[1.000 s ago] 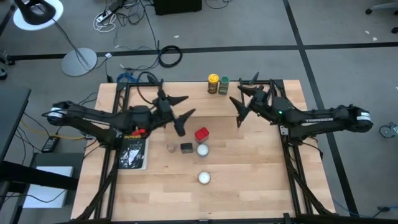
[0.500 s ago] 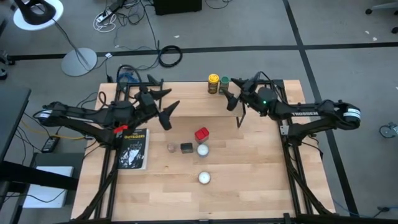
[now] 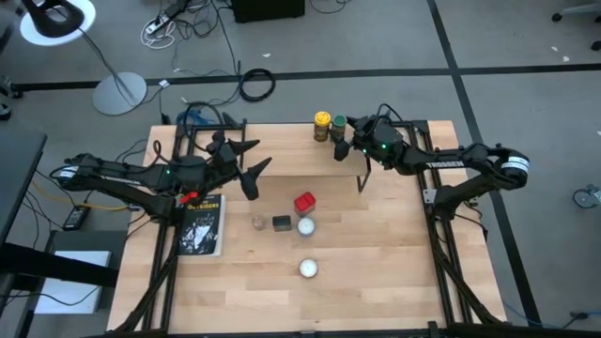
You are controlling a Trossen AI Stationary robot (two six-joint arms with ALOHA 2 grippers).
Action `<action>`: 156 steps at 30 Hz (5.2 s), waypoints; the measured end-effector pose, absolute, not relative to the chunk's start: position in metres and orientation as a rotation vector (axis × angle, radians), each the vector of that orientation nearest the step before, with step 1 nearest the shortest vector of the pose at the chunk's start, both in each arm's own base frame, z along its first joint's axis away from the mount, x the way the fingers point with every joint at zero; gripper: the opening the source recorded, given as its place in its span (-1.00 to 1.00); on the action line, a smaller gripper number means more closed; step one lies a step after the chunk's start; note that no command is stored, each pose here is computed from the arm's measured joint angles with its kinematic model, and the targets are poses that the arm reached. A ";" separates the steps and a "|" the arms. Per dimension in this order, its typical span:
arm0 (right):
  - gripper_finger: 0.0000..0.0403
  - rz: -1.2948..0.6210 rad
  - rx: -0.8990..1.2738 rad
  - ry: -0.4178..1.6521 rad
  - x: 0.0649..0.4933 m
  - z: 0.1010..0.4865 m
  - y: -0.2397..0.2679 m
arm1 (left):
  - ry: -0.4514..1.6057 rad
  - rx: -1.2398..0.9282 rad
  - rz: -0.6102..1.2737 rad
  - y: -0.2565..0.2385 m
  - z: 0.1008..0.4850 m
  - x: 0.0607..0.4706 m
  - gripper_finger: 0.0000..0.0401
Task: Shelf spices
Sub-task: Remove the green seasoning bottle from the shelf, then remove the yellow seasoning bottle from the shelf
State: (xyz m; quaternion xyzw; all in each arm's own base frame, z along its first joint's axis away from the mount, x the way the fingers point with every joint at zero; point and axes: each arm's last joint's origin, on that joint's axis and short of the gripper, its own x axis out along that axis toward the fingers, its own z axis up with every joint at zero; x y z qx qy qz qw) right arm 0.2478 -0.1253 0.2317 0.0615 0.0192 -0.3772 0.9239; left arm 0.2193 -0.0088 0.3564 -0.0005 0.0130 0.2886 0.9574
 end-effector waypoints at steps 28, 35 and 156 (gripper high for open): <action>-0.03 -0.606 0.113 0.125 0.236 0.255 -0.068 | 0.088 -0.005 0.582 -0.009 0.349 0.219 0.42; -0.03 -0.338 0.075 0.077 0.221 0.278 -0.016 | 0.088 -0.004 0.582 -0.009 0.349 0.219 0.42; 0.43 -0.625 0.096 0.315 0.288 0.316 -0.137 | 0.085 -0.012 0.562 -0.009 0.349 0.219 0.42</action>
